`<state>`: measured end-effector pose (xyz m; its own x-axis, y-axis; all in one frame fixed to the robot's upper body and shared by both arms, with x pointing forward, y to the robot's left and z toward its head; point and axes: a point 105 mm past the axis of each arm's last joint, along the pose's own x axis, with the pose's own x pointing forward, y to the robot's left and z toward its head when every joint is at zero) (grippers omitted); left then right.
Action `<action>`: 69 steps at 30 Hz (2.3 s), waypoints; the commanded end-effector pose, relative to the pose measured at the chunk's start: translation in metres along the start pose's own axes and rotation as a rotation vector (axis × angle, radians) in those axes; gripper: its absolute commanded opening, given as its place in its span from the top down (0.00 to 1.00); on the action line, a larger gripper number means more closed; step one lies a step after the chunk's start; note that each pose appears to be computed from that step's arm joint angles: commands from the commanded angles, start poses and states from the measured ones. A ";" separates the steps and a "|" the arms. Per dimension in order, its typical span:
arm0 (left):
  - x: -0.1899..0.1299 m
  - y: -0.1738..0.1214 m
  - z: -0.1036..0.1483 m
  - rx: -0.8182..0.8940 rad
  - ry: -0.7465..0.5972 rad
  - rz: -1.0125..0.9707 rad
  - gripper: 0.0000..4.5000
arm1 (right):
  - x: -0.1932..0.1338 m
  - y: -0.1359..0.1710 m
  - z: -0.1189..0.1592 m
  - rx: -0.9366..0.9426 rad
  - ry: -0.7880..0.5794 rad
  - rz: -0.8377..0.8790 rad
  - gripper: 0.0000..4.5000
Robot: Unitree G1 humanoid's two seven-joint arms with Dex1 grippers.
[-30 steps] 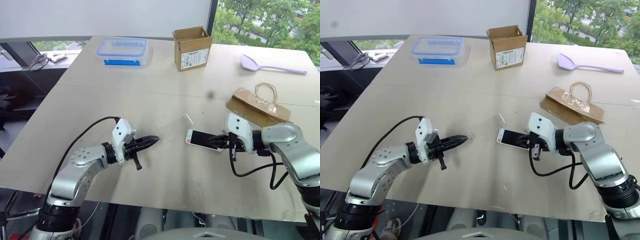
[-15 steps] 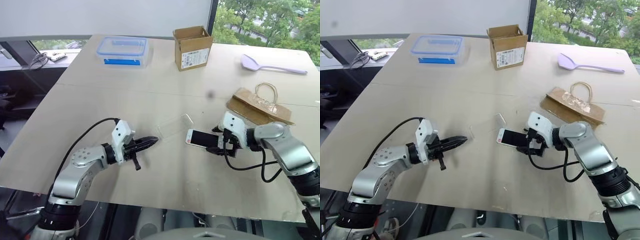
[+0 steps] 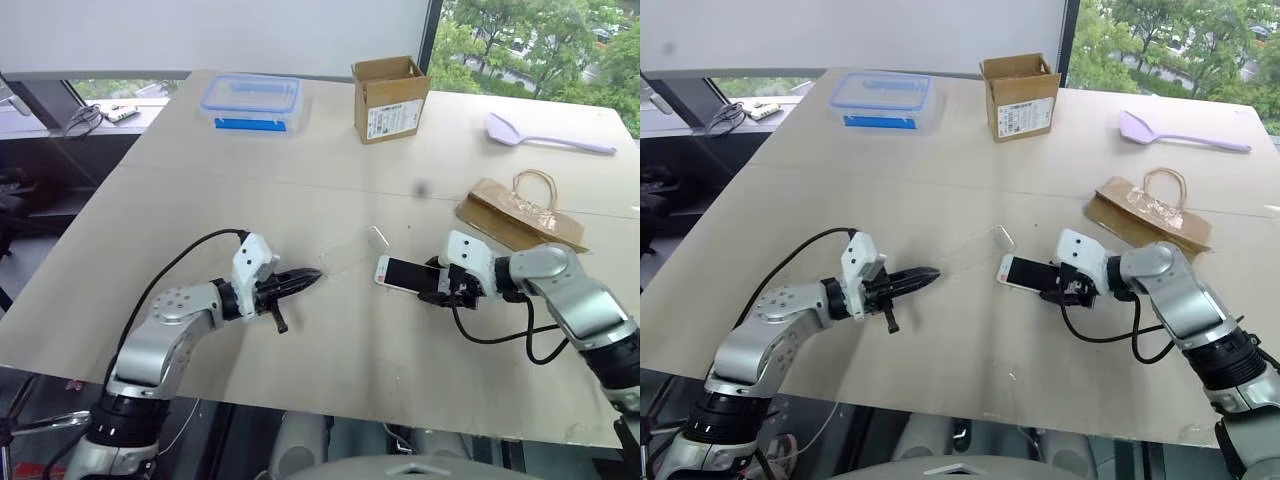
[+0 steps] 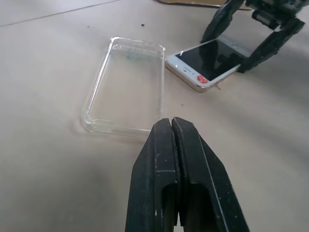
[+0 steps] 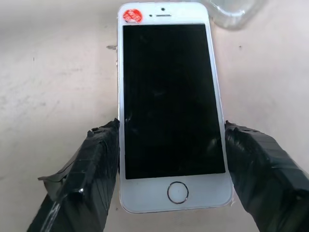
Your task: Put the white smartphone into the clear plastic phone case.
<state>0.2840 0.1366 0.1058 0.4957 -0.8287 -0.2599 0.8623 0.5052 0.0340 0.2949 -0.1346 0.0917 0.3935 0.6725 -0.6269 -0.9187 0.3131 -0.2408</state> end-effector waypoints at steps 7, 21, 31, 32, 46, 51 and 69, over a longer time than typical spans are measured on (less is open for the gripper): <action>0.031 0.002 0.008 0.055 0.100 -0.096 0.88 | -0.049 0.013 0.012 0.119 -0.089 -0.124 0.38; 0.062 0.013 0.004 0.152 0.250 -0.124 0.70 | -0.068 0.019 0.018 0.181 -0.131 -0.326 0.38; 0.037 -0.014 -0.009 0.274 0.284 -0.615 1.00 | -0.081 0.015 0.024 0.203 -0.184 -0.398 0.38; 0.031 -0.017 -0.009 0.296 0.289 -0.684 1.00 | -0.081 0.016 0.024 0.196 -0.180 -0.391 0.38; 0.090 -0.034 0.019 0.401 0.304 -0.753 1.00 | -0.083 0.015 0.041 0.087 -0.145 -0.316 0.38; 0.101 -0.042 0.023 0.345 0.346 -0.670 1.00 | -0.073 0.018 0.049 0.035 -0.130 -0.254 0.38; 0.076 -0.042 0.060 0.127 0.095 -0.454 0.28 | -0.057 0.015 0.048 -0.026 -0.096 -0.116 0.38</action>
<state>0.2944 0.0348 0.1198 0.0438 -0.9019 -0.4297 0.9980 0.0589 -0.0220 0.2584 -0.1382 0.1494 0.4925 0.6827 -0.5397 -0.8698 0.4080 -0.2776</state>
